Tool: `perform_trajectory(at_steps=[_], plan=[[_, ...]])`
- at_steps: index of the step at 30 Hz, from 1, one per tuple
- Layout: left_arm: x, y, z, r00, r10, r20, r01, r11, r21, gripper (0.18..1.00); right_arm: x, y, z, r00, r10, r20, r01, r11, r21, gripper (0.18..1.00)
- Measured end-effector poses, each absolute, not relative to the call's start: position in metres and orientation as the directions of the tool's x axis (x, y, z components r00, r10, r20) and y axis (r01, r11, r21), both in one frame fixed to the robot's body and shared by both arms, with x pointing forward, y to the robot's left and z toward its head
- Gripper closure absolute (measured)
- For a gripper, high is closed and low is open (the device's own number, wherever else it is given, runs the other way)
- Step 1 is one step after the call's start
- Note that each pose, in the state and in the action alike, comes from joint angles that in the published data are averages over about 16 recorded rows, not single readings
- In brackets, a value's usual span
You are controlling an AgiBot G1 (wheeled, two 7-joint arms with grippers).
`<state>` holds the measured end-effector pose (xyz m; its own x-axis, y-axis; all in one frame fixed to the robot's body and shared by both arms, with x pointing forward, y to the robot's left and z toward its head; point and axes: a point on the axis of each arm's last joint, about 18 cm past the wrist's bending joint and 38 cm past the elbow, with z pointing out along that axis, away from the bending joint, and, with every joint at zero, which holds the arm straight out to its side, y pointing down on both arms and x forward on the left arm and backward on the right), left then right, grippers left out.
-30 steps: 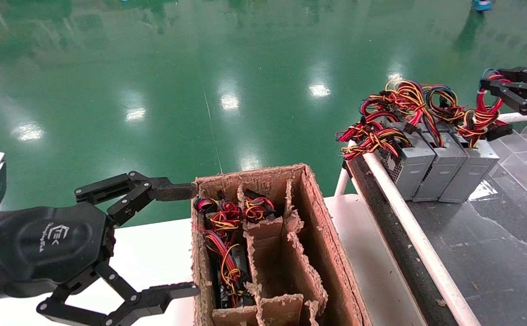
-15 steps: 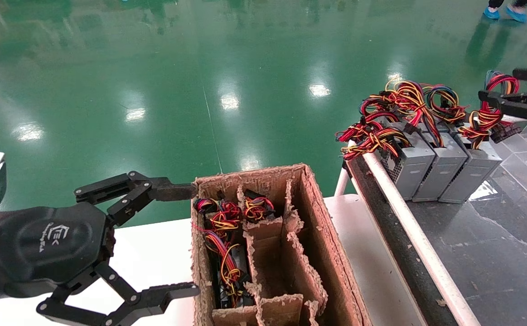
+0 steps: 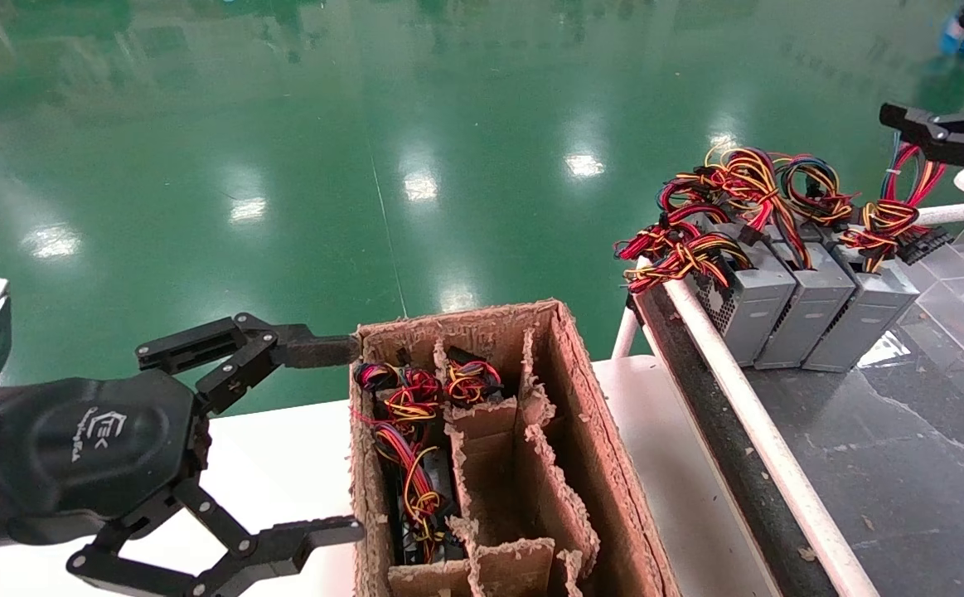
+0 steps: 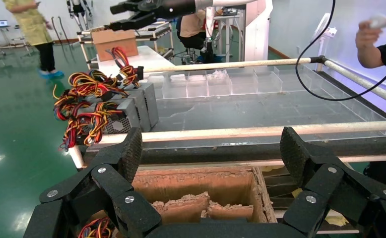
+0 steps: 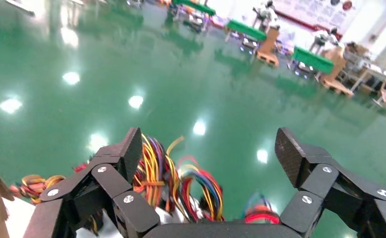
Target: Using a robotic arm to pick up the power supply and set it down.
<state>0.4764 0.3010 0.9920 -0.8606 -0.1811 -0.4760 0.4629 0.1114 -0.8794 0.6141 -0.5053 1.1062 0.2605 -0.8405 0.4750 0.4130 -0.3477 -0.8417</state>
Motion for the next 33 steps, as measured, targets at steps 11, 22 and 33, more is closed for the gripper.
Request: perform_trajectory(at_steps=[11, 22, 33], plan=[[0.476, 0.301, 0.992, -0.861, -0.181, -0.476, 0.463, 0.111, -0.879, 0.184, 0.605, -0.481, 1.101, 0.339, -0.793, 0.506, 0.476, -0.320, -0.819, 0.198], [0.476, 0.301, 0.992, -0.861, -0.181, -0.476, 0.463, 0.111, -0.879, 0.184, 0.590, -0.444, 1.087, 0.452, -0.711, 0.539, 0.520, -0.281, -0.807, 0.178], [0.476, 0.301, 0.992, -0.861, -0.181, -0.476, 0.463, 0.111, -0.879, 0.184, 0.575, -0.415, 1.073, 0.542, -0.633, 0.553, 0.536, -0.247, -0.807, 0.178]])
